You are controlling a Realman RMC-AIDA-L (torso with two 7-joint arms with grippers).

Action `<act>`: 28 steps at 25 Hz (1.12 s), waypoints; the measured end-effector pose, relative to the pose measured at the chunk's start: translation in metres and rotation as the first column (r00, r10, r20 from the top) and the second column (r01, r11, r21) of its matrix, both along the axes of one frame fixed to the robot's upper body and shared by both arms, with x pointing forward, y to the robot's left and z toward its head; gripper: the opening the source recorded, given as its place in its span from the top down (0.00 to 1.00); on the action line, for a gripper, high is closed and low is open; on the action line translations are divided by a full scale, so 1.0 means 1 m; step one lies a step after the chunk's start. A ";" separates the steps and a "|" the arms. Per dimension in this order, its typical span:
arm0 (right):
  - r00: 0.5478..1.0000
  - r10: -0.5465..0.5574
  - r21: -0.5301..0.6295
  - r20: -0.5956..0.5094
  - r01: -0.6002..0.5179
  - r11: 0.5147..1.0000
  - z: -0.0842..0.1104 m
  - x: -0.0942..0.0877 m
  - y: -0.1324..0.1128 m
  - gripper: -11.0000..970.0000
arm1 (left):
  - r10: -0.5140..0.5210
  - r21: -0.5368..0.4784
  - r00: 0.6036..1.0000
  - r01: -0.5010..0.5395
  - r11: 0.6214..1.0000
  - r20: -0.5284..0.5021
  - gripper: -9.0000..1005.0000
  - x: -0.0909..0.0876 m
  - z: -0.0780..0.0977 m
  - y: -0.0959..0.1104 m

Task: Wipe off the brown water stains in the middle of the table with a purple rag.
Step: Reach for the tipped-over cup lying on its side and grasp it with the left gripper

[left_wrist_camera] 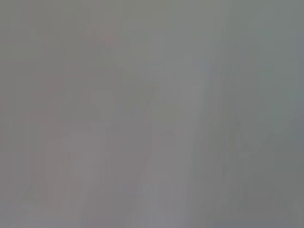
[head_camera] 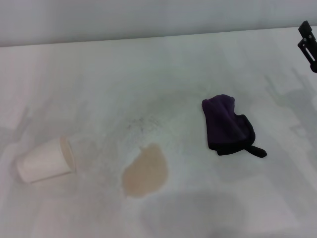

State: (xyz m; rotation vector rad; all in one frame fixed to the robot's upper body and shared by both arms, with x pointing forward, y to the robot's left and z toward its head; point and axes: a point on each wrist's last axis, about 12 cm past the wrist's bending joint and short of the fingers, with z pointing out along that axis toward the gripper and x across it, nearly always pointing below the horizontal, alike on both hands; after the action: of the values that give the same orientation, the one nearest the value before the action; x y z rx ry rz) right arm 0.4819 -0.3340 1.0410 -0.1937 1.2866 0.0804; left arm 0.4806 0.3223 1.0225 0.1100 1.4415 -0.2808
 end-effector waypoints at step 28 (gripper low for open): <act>0.998 -0.042 0.026 0.036 0.041 0.999 0.006 0.008 -0.001 0.17 | -0.364 0.003 0.881 0.382 0.924 -0.301 0.11 0.050 0.058 0.033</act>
State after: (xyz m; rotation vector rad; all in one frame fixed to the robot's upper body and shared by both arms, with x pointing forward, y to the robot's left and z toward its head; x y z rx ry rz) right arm 0.4896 -0.3349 1.0472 -0.1466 1.2516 0.0570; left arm 0.5303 0.3554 1.0800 0.4157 1.7247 -0.5898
